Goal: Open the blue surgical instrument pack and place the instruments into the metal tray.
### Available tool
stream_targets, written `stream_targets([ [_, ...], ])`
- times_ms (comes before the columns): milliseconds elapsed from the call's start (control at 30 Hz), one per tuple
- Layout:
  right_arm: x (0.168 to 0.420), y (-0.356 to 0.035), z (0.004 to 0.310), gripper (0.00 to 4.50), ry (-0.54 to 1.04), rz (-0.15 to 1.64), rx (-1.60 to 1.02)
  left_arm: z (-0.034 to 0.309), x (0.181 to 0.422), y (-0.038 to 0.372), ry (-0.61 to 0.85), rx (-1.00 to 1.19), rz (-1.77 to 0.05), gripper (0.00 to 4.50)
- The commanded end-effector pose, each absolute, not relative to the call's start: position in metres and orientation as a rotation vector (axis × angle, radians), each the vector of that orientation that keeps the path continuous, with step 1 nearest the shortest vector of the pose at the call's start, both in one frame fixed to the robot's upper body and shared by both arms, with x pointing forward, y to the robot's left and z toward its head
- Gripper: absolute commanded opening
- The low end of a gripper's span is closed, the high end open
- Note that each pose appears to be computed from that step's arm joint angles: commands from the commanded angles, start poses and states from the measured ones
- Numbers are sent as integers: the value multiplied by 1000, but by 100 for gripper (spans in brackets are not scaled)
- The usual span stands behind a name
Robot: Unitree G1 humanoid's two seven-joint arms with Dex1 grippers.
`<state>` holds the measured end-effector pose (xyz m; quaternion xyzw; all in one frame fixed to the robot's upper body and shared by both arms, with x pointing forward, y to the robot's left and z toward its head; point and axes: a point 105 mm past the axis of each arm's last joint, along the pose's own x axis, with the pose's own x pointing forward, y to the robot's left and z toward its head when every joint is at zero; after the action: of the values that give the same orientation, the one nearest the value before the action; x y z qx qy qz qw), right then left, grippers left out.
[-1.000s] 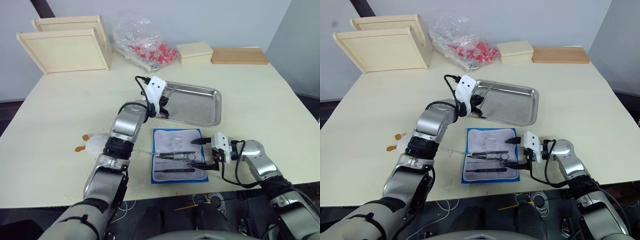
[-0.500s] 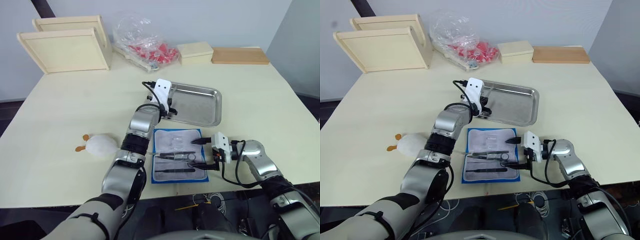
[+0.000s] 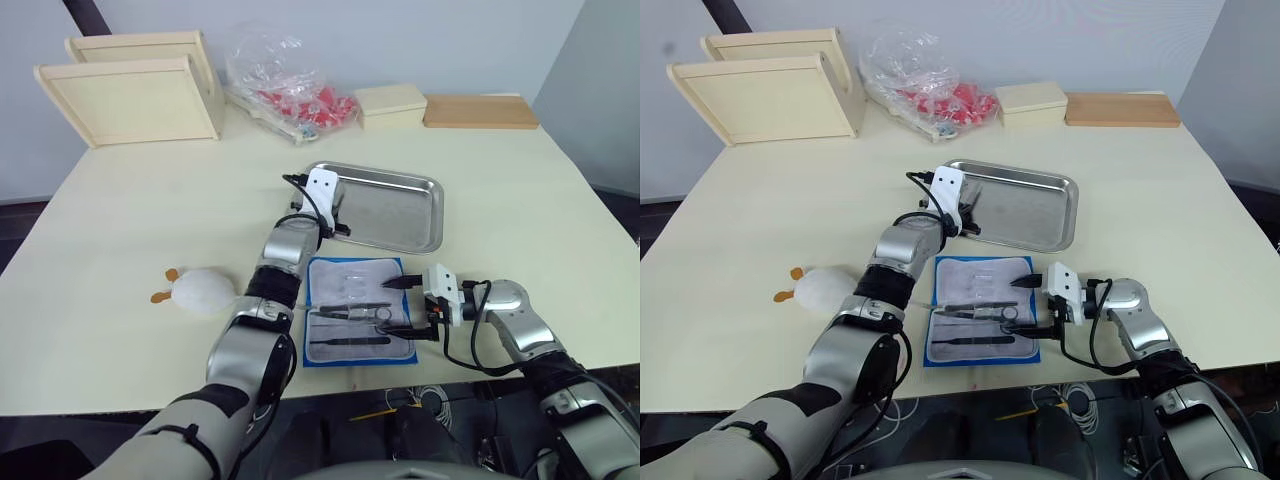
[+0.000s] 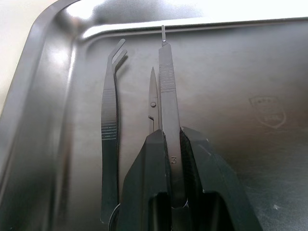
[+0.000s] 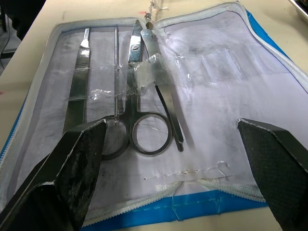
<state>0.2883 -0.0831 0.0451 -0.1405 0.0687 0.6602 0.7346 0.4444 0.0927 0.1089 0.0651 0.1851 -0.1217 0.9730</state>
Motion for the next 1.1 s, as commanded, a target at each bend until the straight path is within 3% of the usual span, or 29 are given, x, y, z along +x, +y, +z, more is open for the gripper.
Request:
stream_targets([
  [33, 272, -99, -6, 450, 404, 1420, -301, 123, 449, 87, 330, 119, -253, 2],
  [100, 272, -99, -6, 450, 404, 1420, -300, 123, 450, 86, 330, 112, -256, 2],
  [233, 271, -98, -6, 450, 403, 1419, -298, 123, 452, 84, 330, 107, -258, 168],
  [400, 272, -99, -6, 450, 402, 1414, -297, 124, 454, 85, 322, 123, -253, 345],
  [700, 272, -98, -6, 450, 399, 1411, -296, 136, 456, 86, 250, 112, -245, 345],
  [1100, 273, -100, -7, 450, 400, 1409, -299, 161, 442, 78, 112, 101, -418, 345],
])
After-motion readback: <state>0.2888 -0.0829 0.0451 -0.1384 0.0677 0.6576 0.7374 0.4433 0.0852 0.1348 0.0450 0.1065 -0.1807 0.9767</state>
